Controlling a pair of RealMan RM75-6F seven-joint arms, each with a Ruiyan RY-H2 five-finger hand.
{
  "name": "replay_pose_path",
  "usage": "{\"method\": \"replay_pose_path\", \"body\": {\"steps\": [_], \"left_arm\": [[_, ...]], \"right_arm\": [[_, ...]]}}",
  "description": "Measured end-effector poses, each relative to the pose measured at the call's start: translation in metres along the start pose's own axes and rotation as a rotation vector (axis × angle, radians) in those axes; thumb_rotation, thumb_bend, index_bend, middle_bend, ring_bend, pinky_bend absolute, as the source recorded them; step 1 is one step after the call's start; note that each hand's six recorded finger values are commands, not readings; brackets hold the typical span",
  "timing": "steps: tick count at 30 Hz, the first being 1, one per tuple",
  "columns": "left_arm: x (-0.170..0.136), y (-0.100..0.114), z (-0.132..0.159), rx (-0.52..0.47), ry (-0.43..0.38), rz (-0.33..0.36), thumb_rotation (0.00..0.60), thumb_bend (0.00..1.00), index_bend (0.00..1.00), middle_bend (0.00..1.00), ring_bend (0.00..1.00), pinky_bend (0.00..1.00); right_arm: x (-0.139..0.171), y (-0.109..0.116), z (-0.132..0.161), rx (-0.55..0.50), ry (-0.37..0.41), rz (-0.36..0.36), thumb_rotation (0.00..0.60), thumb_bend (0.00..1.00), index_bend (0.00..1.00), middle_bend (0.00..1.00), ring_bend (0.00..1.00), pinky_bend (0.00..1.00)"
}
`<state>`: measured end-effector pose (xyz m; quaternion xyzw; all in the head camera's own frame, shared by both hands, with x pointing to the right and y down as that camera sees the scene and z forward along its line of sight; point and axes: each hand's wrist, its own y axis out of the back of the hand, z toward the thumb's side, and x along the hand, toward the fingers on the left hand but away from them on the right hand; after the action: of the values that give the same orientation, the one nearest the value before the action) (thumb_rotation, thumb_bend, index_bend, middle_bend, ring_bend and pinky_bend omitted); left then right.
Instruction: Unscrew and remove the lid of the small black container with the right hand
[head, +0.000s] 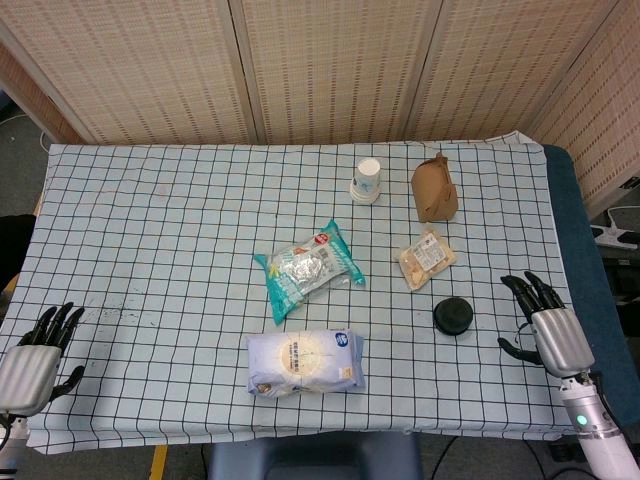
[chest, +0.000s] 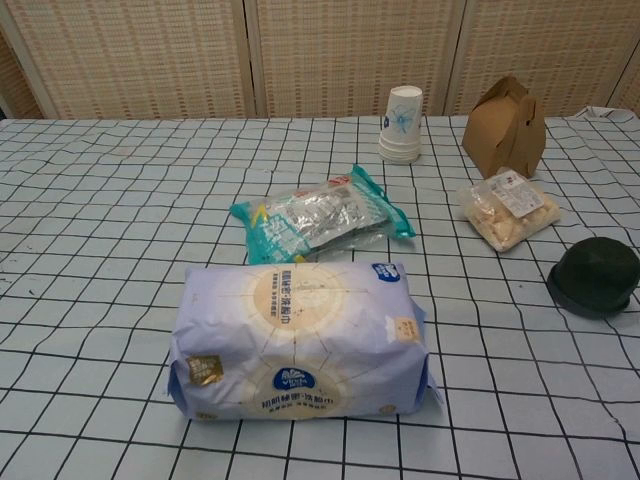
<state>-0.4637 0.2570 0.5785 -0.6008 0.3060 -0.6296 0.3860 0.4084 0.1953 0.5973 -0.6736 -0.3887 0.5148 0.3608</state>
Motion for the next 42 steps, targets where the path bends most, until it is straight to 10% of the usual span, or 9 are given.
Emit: {"method": "replay_pose_path", "body": {"steps": [42], "left_arm": [[0.002,0.003,-0.009,-0.038,0.026,0.011,0.6,0.3,0.04,0.0,0.0,0.33]], "right_arm": [[-0.065,-0.074,0.019,-0.084,-0.017,0.417,0.6,0.08,0.0,0.1,0.0,0.16]]}}
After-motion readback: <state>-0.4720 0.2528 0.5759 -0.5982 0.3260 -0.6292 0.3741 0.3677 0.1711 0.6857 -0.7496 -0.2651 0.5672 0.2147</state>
